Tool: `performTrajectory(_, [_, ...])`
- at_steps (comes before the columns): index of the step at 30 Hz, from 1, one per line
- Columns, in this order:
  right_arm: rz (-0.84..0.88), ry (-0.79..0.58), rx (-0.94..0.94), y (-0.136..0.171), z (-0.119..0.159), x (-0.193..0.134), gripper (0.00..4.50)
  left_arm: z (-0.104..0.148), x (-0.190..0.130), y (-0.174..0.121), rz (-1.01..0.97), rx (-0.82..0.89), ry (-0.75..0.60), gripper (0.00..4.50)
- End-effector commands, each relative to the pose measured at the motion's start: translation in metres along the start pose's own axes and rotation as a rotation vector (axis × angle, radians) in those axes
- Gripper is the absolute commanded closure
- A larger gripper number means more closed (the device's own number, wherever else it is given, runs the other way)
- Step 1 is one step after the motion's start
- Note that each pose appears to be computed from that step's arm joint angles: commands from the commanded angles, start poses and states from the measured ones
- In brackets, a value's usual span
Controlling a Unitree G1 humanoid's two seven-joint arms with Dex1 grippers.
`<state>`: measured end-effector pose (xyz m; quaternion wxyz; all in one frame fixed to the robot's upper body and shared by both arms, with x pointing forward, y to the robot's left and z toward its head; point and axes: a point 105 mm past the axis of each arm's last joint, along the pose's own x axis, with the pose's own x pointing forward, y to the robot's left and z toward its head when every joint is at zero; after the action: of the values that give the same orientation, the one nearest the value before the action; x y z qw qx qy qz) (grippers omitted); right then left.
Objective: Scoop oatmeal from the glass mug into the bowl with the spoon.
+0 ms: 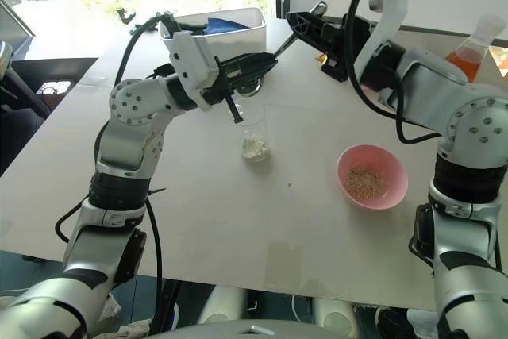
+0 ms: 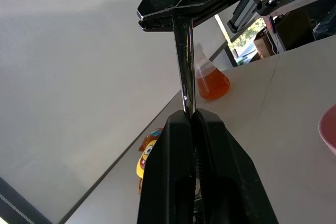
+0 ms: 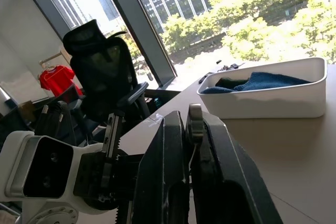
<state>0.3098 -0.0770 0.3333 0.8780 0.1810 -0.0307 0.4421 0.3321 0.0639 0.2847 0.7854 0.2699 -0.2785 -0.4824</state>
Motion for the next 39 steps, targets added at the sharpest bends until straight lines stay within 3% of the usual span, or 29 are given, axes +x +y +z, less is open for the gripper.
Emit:
performTrajectory(1, [-0.024,-0.066,0.002,-0.003,0.016,-0.008,4.5,0.015,-0.005,0.021,0.063,-0.041,-0.052,3.81])
performTrajectory(2, [-0.035,-0.088,0.015,-0.006,0.021,-0.01,4.5,0.016,-0.007,0.03,0.096,-0.096,-0.056,3.61])
performTrajectory(6, [-0.071,-0.198,0.097,-0.016,0.04,-0.022,4.5,0.008,-0.026,0.057,0.186,-0.306,-0.014,1.72])
performTrajectory(7, [-0.089,-0.244,0.129,-0.02,0.047,-0.026,4.5,0.001,-0.04,0.063,0.223,-0.389,0.007,1.51])
performTrajectory(11, [-0.161,-0.364,0.211,-0.032,0.062,-0.047,4.5,-0.027,-0.084,0.064,0.316,-0.604,0.089,1.51])
performTrajectory(15, [-0.265,-0.431,0.237,-0.046,0.066,-0.077,4.5,-0.065,-0.116,0.026,0.32,-0.655,0.252,1.51])
performTrajectory(18, [-0.348,-0.443,0.246,-0.056,0.061,-0.098,4.5,-0.086,-0.122,-0.001,0.296,-0.655,0.338,1.51])
performTrajectory(24, [-0.404,-0.432,0.248,-0.059,0.053,-0.11,4.5,-0.112,-0.105,-0.018,0.238,-0.596,0.392,1.51])
performTrajectory(37, [-0.431,-0.46,0.242,-0.053,0.052,-0.118,4.5,-0.141,-0.054,-0.001,0.124,-0.514,0.368,1.51])
performTrajectory(39, [-0.438,-0.456,0.238,-0.052,0.05,-0.119,4.5,-0.142,-0.048,0.0,0.114,-0.511,0.359,2.25])
